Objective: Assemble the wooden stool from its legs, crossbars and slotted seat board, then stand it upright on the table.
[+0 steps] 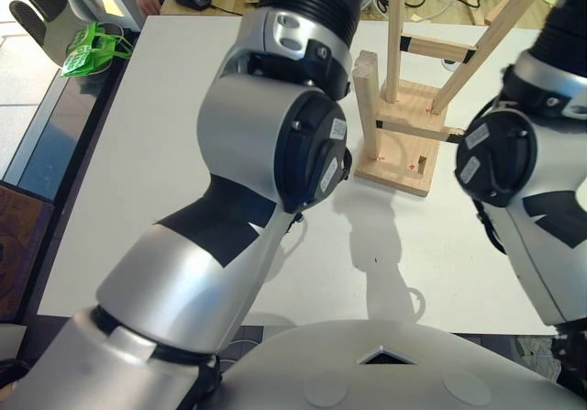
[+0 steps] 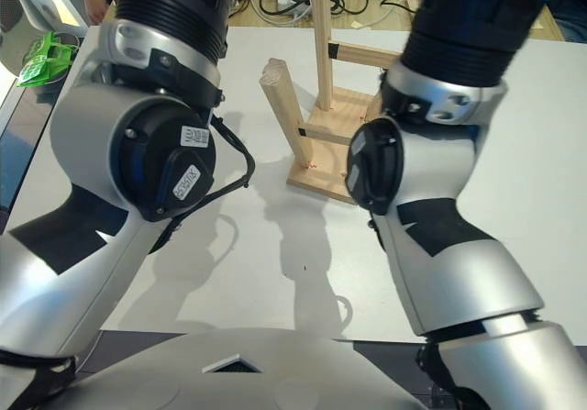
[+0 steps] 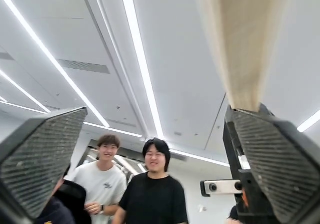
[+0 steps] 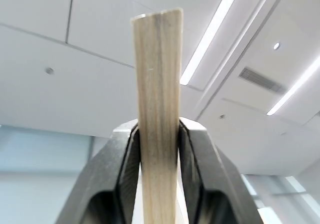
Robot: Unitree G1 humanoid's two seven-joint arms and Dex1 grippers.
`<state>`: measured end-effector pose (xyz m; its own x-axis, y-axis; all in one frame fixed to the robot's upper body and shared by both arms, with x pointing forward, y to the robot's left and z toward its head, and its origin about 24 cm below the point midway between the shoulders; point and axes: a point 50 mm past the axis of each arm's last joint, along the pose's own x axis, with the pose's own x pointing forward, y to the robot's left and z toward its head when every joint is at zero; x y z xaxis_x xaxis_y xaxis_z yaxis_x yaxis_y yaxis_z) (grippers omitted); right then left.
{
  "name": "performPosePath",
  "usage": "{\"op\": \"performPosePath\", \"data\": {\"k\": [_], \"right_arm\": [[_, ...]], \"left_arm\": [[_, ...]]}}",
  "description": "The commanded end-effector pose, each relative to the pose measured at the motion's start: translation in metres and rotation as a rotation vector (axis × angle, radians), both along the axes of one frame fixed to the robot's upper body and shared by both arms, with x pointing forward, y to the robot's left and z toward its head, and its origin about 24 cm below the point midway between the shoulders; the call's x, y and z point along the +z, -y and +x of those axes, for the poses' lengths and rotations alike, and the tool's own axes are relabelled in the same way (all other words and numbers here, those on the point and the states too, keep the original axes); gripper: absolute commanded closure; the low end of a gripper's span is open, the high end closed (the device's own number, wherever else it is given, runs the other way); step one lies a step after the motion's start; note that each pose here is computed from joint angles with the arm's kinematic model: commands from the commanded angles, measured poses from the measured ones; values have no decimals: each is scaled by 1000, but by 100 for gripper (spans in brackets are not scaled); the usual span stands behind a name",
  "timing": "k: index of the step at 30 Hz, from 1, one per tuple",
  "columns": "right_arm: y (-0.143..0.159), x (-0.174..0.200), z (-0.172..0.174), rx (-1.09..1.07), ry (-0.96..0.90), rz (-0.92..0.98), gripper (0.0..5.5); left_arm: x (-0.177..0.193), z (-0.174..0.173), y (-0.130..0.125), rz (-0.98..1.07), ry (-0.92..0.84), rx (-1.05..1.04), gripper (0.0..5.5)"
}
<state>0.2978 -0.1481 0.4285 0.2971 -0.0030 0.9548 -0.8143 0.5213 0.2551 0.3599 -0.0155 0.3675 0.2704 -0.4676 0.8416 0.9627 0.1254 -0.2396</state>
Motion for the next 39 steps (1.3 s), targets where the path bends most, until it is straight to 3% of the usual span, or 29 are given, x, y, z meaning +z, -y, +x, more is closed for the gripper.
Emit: {"op": "performPosePath", "data": {"k": [1, 7, 12, 18, 23, 24, 25, 26, 27, 33, 39], "right_arm": [[28, -6, 3, -148, -74, -28, 450], [49, -22, 4, -340, -199, -194, 450], [79, -45, -6, -487, -330, -365, 450], [95, -86, -20, -538, -525, -506, 450], [97, -131, -28, -494, -693, -534, 450], [96, -137, -30, -480, -713, -536, 450], [95, -144, -32, -469, -737, -533, 450], [95, -149, -33, -461, -757, -531, 450], [96, -155, -35, -455, -780, -526, 450], [104, -187, -46, -407, -913, -489, 450], [125, -219, -57, -341, -1073, -373, 450]], "left_arm": [[-33, -17, 52, 195, 3, -70, 10], [-52, -26, 77, 361, 35, -36, 10], [-49, -20, 69, 330, 20, 69, 10], [-47, -8, 51, 303, -20, 254, 10], [-48, 23, -15, 206, -155, 703, 10], [-59, 29, -115, 101, -183, 827, 10], [-80, 11, -180, 151, -146, 939, 10], [-96, -8, -213, 259, -105, 1002, 10], [-115, -18, -225, 377, -98, 1031, 10], [-199, -36, -203, 767, -246, 892, 10], [-234, -62, -141, 836, -307, 576, 10]]}}
